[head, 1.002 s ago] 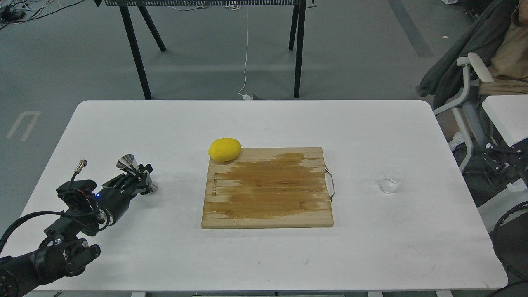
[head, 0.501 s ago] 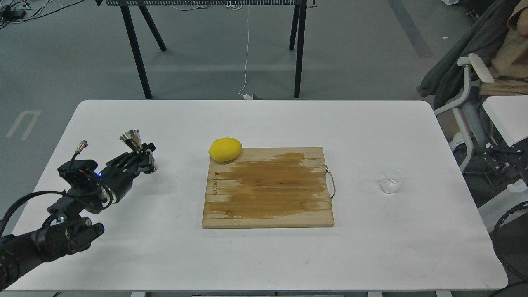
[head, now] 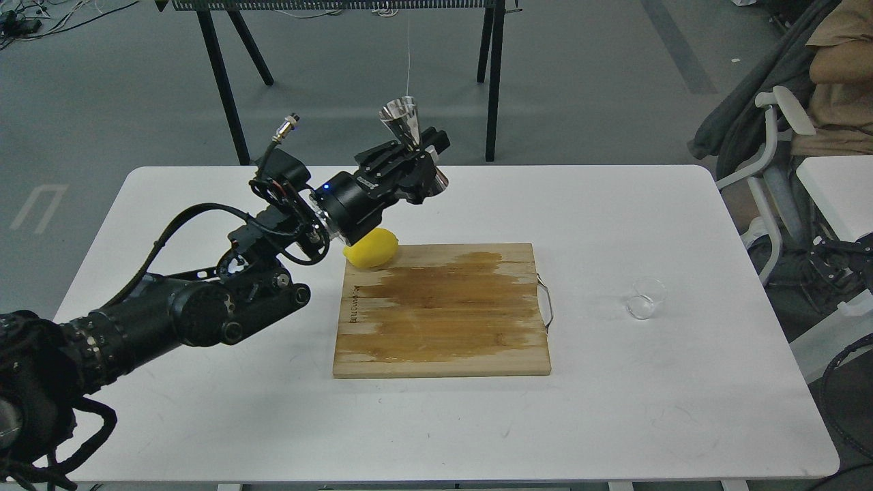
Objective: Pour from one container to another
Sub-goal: 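Lift the steel jigger with the left gripper and carry it over the board, then set the steel jigger down on the board and open the left gripper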
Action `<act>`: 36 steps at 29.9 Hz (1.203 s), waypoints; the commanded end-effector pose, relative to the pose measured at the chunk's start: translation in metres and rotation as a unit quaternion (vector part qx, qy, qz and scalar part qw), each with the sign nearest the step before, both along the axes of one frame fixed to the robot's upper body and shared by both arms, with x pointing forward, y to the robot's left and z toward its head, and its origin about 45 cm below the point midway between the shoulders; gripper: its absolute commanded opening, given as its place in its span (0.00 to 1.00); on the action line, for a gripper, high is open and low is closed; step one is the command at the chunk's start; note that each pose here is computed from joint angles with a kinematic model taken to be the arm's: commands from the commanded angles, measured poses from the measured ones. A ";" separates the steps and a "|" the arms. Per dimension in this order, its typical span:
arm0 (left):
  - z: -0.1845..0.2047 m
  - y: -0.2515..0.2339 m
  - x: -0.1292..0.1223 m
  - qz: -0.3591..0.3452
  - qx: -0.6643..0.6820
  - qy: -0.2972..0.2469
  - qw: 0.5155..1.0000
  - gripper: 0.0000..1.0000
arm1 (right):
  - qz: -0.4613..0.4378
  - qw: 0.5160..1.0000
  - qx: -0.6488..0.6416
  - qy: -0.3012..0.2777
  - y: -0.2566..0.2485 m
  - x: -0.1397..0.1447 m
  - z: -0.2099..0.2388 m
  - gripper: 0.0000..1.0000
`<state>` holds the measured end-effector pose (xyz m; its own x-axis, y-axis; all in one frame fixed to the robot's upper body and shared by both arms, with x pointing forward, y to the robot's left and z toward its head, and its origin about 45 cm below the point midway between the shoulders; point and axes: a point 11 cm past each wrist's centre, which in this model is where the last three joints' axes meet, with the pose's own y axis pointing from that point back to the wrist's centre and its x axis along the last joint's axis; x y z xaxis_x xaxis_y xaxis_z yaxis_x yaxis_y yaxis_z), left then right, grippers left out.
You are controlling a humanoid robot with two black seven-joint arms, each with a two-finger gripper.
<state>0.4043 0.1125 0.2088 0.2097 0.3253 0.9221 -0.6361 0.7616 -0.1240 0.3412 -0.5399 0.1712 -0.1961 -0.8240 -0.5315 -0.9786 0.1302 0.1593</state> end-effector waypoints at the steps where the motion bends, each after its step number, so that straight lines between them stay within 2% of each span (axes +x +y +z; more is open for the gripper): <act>1: -0.018 -0.044 -0.025 -0.044 -0.007 0.011 0.999 0.07 | 0.000 1.000 0.000 0.002 0.000 0.000 -0.001 0.99; 3: -0.026 -0.061 -0.036 -0.056 -0.013 0.021 0.998 0.07 | 0.000 1.000 0.000 0.002 0.000 0.000 -0.002 0.99; 6: -0.059 -0.074 -0.056 -0.073 0.017 0.038 0.996 0.07 | 0.000 1.000 0.000 0.002 0.000 0.000 -0.002 0.99; 11: -0.110 -0.049 -0.068 -0.069 0.098 0.062 0.991 0.07 | 0.000 1.000 0.000 0.002 0.000 0.000 -0.002 0.99; 14: -0.126 -0.029 -0.063 -0.046 0.127 0.070 0.988 0.07 | 0.001 1.000 -0.001 0.002 0.000 0.000 -0.001 0.99; 23: -0.132 -0.016 -0.058 -0.029 0.140 0.075 0.987 0.07 | 0.000 1.000 -0.001 0.003 0.000 -0.001 -0.002 0.99; 36: -0.136 -0.008 -0.054 -0.017 0.150 0.076 0.986 0.18 | 0.001 1.000 0.000 0.004 0.001 -0.001 -0.002 0.99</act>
<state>0.3500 0.1042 0.0732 0.3596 0.0342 0.9325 -0.6028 0.7713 0.2042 0.3399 -0.5388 0.1679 -0.1987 -0.8241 -0.5305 -0.9775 0.1279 0.1675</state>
